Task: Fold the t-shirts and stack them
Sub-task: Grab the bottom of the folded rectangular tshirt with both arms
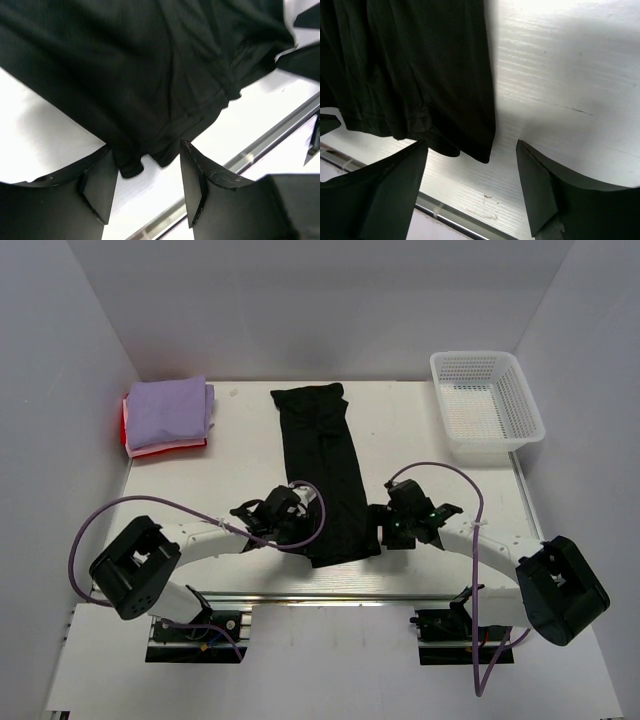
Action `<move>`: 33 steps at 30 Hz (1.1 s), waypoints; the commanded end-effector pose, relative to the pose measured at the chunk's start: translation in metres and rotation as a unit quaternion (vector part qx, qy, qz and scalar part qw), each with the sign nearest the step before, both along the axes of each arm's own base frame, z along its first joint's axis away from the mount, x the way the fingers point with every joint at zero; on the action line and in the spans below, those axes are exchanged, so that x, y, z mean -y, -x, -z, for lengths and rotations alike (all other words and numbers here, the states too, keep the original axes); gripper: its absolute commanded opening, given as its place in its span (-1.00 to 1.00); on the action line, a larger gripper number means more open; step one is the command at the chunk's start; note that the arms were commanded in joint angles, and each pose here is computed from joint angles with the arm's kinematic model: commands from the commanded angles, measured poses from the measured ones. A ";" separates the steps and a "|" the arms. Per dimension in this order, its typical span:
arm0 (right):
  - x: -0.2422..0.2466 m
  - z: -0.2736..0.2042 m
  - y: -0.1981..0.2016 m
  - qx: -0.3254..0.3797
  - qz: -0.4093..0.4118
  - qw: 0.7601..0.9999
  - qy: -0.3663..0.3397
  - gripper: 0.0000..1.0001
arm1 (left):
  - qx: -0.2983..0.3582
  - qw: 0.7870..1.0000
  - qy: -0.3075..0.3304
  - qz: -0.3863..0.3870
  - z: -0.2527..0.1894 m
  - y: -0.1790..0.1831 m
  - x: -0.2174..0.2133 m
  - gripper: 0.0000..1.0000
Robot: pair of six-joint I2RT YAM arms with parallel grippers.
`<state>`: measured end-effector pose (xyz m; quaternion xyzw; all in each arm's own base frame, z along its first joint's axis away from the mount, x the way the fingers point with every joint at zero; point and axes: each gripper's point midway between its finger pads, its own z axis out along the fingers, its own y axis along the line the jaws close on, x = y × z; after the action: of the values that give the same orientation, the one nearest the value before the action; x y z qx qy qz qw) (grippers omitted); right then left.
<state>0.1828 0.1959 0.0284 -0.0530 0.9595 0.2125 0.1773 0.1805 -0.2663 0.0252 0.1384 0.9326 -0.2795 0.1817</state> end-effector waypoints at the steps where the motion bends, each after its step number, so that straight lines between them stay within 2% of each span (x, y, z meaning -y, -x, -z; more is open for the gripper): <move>1: -0.009 -0.003 0.000 -0.001 -0.004 1.000 -0.030 0.52 | -0.030 0.997 -0.065 -0.002 0.020 0.026 -0.032 0.23; 4: -0.014 -0.001 0.000 0.001 -0.012 0.999 -0.038 0.45 | -0.024 0.998 -0.059 -0.002 0.021 0.025 -0.031 0.16; 7: -0.018 0.000 -0.004 0.004 -0.015 0.999 -0.047 0.37 | -0.037 0.999 -0.031 0.022 0.022 0.031 -0.016 0.00; 9: -0.020 0.005 -0.004 -0.004 -0.019 0.999 -0.045 0.22 | -0.038 0.998 -0.011 0.038 0.020 0.032 -0.007 -0.03; 11: -0.021 0.009 -0.002 -0.013 -0.020 0.999 -0.043 0.20 | -0.050 0.998 -0.017 0.045 0.027 0.039 -0.009 -0.08; 12: -0.022 0.010 -0.001 -0.015 -0.023 0.999 -0.044 0.12 | -0.051 0.997 -0.022 0.053 0.030 0.042 -0.009 -0.21; 15: -0.026 0.010 0.000 -0.019 -0.029 0.998 -0.055 -0.29 | -0.045 0.997 -0.020 0.062 0.028 0.042 -0.005 -0.45; 16: -0.029 0.007 -0.001 -0.015 -0.034 0.997 -0.064 -0.53 | -0.045 0.997 -0.020 0.062 0.028 0.042 -0.005 -0.69; 18: -0.032 0.003 -0.004 -0.009 -0.039 0.997 -0.067 -0.76 | -0.033 0.998 -0.013 0.060 0.018 0.035 0.000 -1.00; 19: -0.032 0.001 -0.004 -0.007 -0.043 0.997 -0.067 -0.91 | -0.030 0.998 -0.018 0.056 0.017 0.035 -0.002 -1.00; 21: -0.034 -0.007 -0.011 0.008 -0.045 0.997 -0.068 -1.00 | -0.008 0.998 -0.015 0.054 0.008 0.026 0.001 -1.00; 29: -0.042 -0.036 -0.035 0.057 -0.053 0.995 -0.066 -1.00 | 0.085 0.996 -0.020 -0.006 -0.040 -0.013 -0.009 -1.00; 33: -0.047 -0.054 -0.056 0.087 -0.046 0.993 -0.062 -1.00 | 0.148 0.988 -0.027 -0.035 -0.066 -0.040 -0.010 -1.00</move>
<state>0.2166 0.2379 0.0585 -0.0967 0.9327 0.2765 0.2105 0.1910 -0.2595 0.0609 0.1629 0.9205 -0.2490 0.2531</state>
